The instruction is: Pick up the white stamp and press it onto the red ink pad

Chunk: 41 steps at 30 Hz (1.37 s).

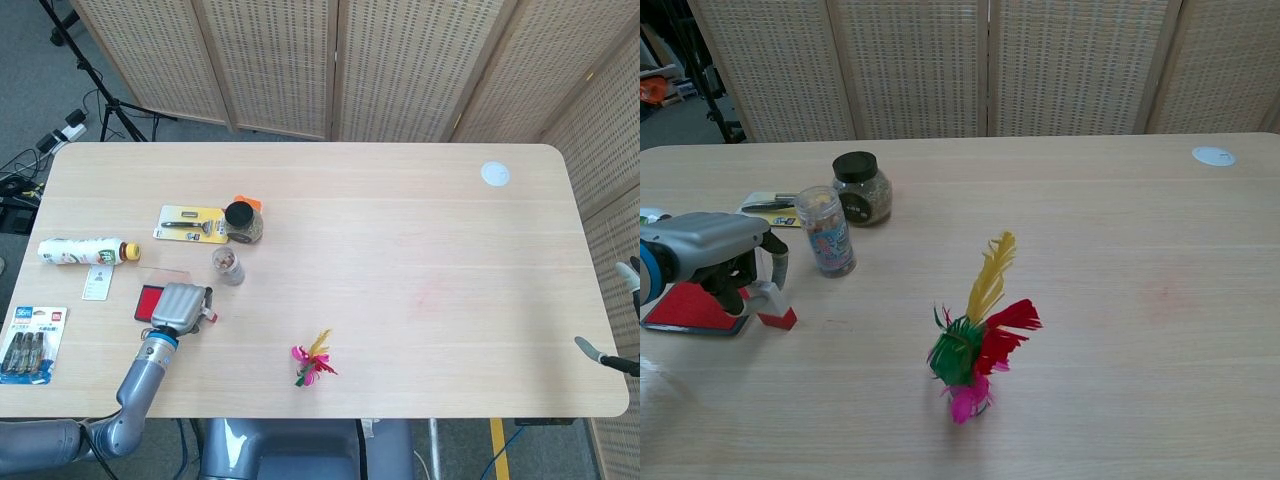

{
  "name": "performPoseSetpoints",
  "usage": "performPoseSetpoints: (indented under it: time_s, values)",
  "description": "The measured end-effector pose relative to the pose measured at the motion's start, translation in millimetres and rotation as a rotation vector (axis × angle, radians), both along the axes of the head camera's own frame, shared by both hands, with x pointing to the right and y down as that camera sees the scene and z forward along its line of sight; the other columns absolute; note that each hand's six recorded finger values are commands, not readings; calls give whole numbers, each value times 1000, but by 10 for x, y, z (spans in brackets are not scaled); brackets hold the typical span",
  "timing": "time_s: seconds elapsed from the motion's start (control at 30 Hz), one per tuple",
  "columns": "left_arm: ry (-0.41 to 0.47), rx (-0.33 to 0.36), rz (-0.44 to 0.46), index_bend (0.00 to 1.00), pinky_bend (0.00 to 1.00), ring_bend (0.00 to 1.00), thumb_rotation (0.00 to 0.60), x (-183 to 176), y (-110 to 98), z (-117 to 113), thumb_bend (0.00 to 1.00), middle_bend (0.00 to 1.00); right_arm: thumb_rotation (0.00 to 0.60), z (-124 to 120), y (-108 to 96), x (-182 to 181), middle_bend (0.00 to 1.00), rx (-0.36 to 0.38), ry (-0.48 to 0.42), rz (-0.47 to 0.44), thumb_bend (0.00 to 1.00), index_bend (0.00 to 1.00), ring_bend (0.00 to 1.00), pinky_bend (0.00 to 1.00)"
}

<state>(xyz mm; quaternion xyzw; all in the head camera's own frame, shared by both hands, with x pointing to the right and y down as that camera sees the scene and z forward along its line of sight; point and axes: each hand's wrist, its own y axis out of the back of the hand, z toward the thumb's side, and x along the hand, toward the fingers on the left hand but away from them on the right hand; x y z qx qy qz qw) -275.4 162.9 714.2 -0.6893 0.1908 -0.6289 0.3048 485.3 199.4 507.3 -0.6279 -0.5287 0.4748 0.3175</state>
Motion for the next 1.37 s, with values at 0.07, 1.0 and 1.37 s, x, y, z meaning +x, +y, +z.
performPoseSetpoints:
  time_s: [0.07,1.0,1.37]
  values:
    - [4,-1,-2,502,925,982,600,5,-1,-3,380,1000,600,0,1,1,0,-1,-1,0,0,5,0,0]
    - [147,135,25,85,479,330,600,-137,-109,-630,247,341,600,-2,6,-13,0,0,6,-3,0,5,0,0]
    - [176,436,-213,0,0,0,600,-1259,4,-1337,0,0,600,-1,20,-73,0,10,26,-20,0,5,0,0]
